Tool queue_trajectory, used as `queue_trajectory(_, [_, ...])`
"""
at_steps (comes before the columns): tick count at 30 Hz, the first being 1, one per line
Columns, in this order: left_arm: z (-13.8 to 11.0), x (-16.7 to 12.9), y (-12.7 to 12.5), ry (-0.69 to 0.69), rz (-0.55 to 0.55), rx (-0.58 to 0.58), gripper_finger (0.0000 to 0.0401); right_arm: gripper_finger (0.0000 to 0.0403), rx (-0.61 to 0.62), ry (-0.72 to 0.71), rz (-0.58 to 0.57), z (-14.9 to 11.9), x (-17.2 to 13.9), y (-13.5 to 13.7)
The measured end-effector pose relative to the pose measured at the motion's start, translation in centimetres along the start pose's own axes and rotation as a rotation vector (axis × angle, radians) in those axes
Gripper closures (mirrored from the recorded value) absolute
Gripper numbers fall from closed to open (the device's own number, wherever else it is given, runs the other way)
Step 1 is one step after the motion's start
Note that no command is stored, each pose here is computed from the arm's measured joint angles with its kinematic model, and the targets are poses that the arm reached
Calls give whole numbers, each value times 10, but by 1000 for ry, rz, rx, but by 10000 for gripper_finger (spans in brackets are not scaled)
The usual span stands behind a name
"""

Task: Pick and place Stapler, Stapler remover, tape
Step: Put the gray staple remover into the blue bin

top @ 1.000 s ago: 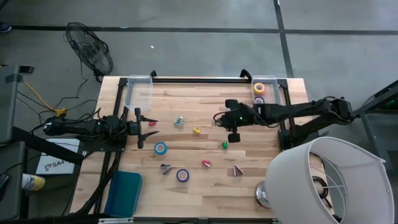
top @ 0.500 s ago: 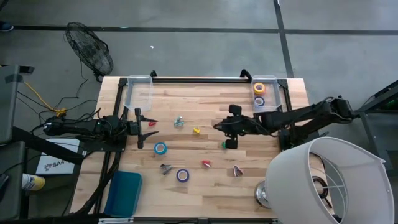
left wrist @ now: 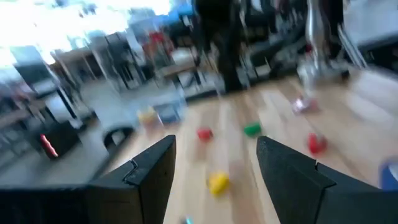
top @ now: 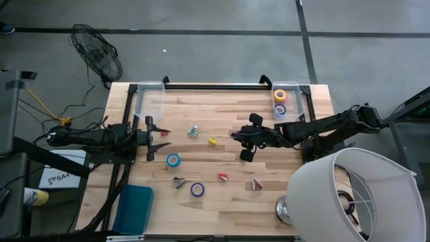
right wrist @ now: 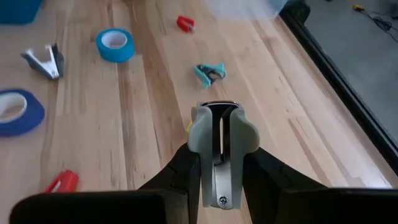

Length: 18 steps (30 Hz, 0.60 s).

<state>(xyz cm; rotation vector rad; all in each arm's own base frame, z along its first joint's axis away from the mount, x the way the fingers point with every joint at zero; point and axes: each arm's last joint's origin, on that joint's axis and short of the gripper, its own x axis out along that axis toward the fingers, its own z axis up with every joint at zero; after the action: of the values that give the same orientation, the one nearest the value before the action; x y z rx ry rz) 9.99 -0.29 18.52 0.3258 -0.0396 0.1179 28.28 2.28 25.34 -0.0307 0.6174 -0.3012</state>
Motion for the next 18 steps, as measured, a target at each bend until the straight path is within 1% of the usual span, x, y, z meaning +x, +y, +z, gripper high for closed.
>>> queue_trajectory(2, [1, 3, 1, 2, 28, 8, 180, 324, 11, -26, -1, 3, 0, 0])
queue_trajectory(4, [2, 6, 0, 45, 19, 31, 180, 324, 13, -55, -16, 5, 0, 0])
queue_trajectory(7, [11, 15, 2, 91, 5, 66, 180, 324, 16, -90, -28, 9, 0, -1])
queue_trajectory(10, [28, 29, 6, 142, 18, 127, 181, 324, 24, -99, -38, 11, 1, -5])
queue_trajectory(12, [42, 41, 9, 170, 25, 195, 181, 324, 10, -104, -46, 12, 2, -8])
queue_trajectory(15, [61, 63, 11, 217, 12, 288, 181, 324, -16, -103, -63, 12, 4, -13])
queue_trajectory(18, [76, 89, 11, 269, -9, 338, 181, 324, -52, -102, -74, 13, 5, -16])
